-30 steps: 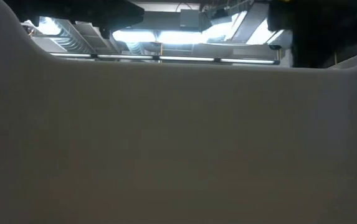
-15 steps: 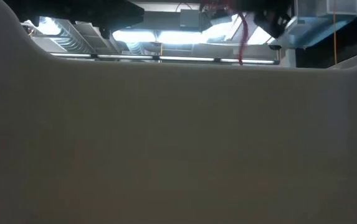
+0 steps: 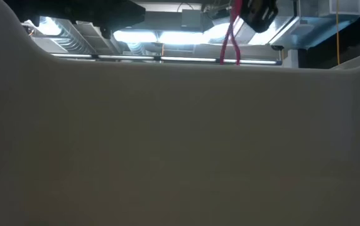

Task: Sort rubber bands into baskets
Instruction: Put the red rubber band in the white bin

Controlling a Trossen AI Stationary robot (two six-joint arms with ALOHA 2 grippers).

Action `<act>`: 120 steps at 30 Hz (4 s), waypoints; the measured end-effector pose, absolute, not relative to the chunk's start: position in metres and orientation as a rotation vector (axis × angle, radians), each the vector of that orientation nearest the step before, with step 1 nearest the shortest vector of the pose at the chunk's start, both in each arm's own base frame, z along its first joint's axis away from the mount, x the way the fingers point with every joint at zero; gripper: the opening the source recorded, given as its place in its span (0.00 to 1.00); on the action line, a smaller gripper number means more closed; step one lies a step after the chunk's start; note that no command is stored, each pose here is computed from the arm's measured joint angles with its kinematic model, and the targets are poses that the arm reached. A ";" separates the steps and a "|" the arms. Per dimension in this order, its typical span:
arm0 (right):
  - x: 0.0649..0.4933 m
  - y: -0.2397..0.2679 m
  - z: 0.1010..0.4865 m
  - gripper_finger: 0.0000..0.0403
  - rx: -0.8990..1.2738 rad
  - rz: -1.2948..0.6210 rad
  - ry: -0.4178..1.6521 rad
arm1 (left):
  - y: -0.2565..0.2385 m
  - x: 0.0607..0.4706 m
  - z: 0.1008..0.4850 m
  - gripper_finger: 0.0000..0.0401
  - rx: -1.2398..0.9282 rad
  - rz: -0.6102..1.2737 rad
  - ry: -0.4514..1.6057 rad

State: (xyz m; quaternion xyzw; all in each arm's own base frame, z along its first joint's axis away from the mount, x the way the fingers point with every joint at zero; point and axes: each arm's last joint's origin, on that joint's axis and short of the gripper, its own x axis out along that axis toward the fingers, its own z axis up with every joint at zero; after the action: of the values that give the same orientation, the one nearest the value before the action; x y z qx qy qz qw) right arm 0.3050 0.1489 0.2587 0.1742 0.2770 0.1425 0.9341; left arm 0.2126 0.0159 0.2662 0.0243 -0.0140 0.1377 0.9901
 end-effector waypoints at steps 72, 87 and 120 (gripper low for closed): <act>0.124 0.193 0.212 0.41 0.285 -0.228 1.665 | 0.013 0.214 0.265 0.35 0.022 0.262 -0.024; 0.104 0.202 0.196 0.41 0.195 -0.231 1.616 | -0.009 0.254 0.268 0.35 0.134 0.161 0.163; 0.099 0.196 0.159 0.02 0.307 -0.204 1.666 | -0.023 0.269 0.267 0.35 0.207 0.098 0.264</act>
State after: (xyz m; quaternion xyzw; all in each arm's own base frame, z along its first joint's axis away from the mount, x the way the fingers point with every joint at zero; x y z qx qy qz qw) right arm 0.0988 0.1959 0.1587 0.1358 0.7356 -0.0900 0.6576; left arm 0.2692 -0.0233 0.2671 0.1031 0.1314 0.0486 0.9848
